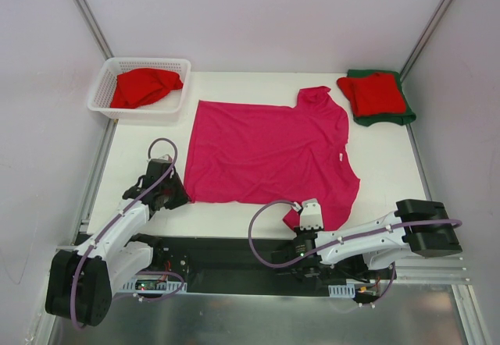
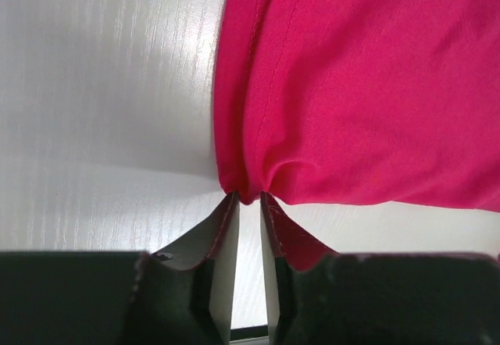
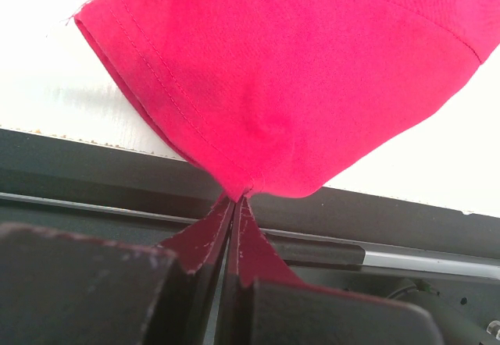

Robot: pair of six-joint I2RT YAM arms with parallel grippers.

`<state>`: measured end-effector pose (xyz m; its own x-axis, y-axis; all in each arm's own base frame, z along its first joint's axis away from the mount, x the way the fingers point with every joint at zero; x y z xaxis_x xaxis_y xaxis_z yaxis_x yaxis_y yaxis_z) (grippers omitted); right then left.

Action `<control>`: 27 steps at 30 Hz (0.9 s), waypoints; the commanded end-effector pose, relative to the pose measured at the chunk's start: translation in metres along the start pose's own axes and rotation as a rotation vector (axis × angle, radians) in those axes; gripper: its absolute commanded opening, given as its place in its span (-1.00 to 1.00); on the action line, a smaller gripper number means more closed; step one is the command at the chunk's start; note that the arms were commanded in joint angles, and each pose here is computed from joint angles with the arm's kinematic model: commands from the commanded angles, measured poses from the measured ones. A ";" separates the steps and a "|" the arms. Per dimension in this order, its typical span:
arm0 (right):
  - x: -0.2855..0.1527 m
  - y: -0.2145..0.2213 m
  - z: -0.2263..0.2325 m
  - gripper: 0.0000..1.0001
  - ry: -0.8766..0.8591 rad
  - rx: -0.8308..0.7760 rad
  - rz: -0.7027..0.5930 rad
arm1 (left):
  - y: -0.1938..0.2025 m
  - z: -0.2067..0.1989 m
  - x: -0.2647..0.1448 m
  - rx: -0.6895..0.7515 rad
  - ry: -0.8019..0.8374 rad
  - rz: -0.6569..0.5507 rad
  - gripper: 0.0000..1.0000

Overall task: Fold and stack the t-shirts
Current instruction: Grap the side of the flattened tshirt closest away from the robot with both arms

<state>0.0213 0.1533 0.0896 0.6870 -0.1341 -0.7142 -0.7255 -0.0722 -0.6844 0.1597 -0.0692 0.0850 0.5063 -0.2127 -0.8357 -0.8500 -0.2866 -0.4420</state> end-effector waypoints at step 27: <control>-0.005 -0.014 -0.007 -0.98 0.005 0.035 -0.039 | -0.024 -0.011 -0.021 0.014 0.033 -0.081 -1.00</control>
<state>0.0217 0.1526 0.0888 0.6871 -0.1358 -0.7137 -0.7252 -0.0680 -0.6852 0.1607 -0.0682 0.0916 0.5256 -0.2129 -0.8236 -0.8386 -0.2928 -0.4595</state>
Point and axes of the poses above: each gripper's point midway between its finger pads, its own x axis out along the fingers, its own z axis along the line the jaws close on, y = z × x, the point moved 7 cm from there along -x, back along the fingers, and after that the axes turned 8 degrees about x, right-handed, at the moved point
